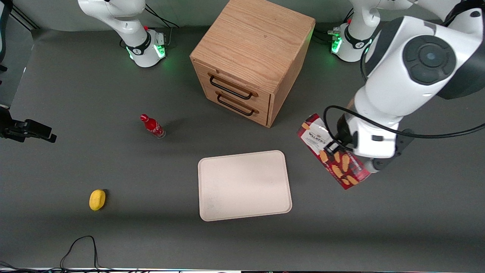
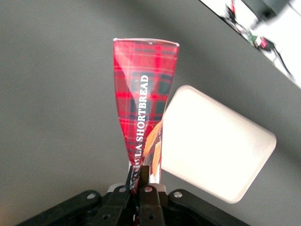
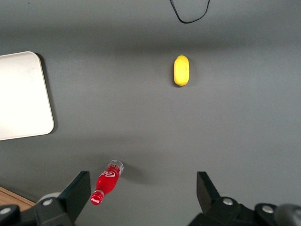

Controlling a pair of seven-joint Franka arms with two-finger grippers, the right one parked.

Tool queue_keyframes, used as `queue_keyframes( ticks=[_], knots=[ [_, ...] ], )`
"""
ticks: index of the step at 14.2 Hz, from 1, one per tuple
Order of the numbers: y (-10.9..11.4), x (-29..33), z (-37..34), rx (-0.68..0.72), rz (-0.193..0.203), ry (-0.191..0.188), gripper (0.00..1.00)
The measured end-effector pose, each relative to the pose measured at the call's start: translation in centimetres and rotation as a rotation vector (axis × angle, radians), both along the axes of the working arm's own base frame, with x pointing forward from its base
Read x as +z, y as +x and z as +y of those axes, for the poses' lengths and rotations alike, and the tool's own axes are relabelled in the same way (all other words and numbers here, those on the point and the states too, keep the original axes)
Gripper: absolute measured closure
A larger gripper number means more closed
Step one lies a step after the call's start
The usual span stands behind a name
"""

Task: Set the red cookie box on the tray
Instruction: 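Lower the cookie box onto the white tray with the left gripper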

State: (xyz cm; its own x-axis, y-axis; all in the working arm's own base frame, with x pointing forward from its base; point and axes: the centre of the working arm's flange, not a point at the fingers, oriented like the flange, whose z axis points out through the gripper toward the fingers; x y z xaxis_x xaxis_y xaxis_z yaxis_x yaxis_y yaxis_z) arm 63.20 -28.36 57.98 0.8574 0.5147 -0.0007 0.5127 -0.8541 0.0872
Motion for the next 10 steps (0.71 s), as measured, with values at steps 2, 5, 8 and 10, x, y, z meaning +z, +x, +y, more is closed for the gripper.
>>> queue_keyframes(
  ticks=[2,5,8,10],
  knots=[
    [-0.5,-1.3,-3.0,-0.179,0.002,0.003,0.97],
    [-2.4,-2.9,-8.1,-0.36,0.011,0.008,0.97],
    [-3.6,-4.1,-11.0,-0.46,0.01,0.042,0.97],
    [-3.4,-5.4,-11.4,-0.492,0.023,0.053,0.97]
  ],
)
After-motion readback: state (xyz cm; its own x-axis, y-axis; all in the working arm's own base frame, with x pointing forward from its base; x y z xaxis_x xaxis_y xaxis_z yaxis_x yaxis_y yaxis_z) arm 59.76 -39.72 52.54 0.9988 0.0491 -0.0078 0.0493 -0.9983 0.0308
